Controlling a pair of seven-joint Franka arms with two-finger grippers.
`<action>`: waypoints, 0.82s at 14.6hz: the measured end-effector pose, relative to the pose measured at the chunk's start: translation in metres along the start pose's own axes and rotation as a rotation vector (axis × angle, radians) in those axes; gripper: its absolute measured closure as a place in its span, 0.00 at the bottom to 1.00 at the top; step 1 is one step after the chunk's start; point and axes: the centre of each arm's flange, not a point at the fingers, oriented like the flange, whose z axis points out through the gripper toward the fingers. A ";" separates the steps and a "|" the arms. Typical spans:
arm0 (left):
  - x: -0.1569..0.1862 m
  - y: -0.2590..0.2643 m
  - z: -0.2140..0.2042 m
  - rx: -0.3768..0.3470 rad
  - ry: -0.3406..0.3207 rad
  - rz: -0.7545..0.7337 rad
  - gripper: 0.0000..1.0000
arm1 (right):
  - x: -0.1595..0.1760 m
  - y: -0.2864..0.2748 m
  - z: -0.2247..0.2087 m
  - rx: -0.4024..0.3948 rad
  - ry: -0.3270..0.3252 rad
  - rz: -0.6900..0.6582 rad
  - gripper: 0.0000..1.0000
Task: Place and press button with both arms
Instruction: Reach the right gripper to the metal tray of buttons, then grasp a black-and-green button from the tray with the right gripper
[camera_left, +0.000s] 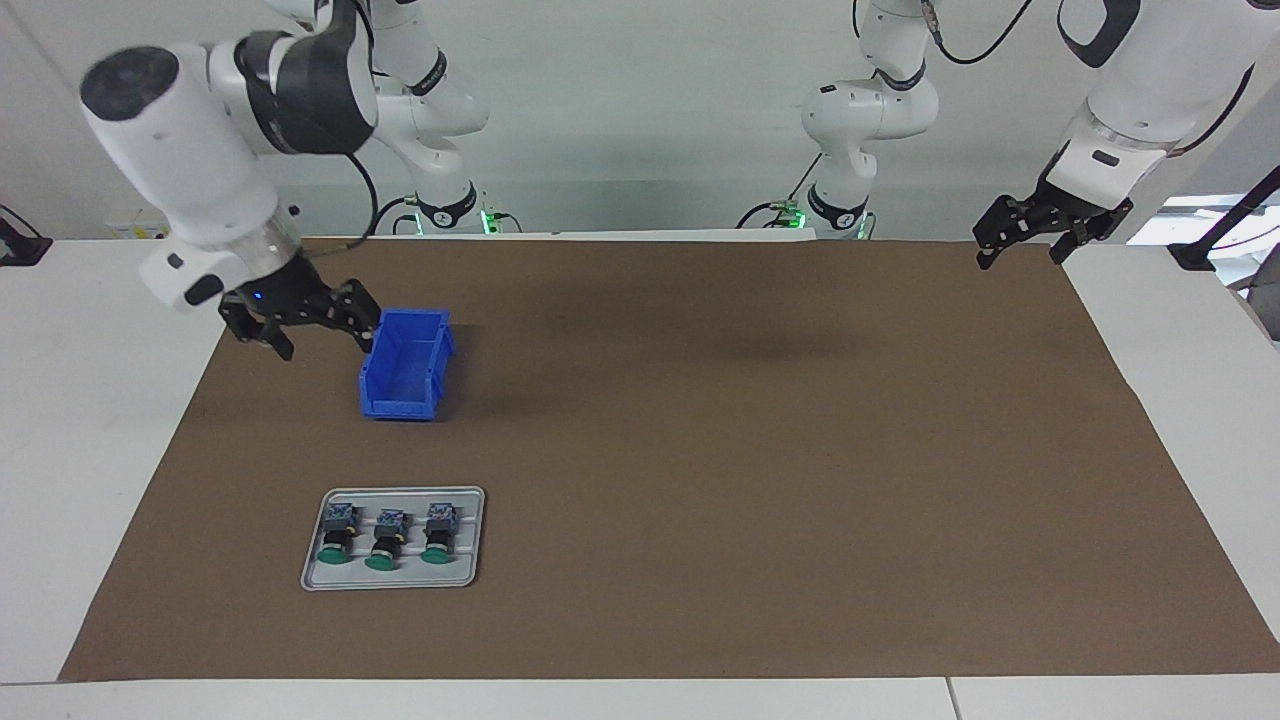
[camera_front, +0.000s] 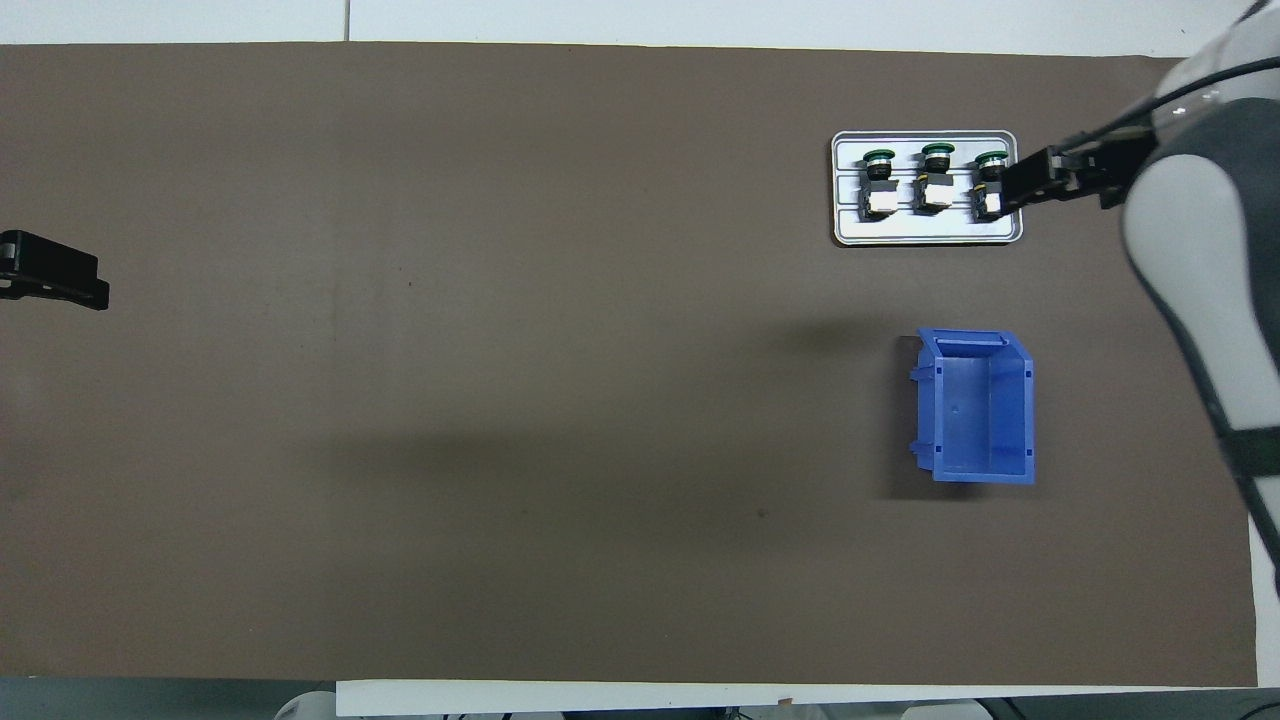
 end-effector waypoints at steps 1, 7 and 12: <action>0.000 0.000 0.000 0.000 0.000 0.000 0.00 | 0.014 -0.011 0.026 0.000 0.010 0.002 0.00; 0.000 -0.001 0.000 0.000 -0.001 -0.002 0.00 | 0.059 -0.025 0.139 -0.002 0.061 -0.002 0.07; 0.000 -0.001 0.001 0.000 -0.003 -0.001 0.00 | 0.069 -0.026 0.178 -0.003 0.078 -0.003 0.15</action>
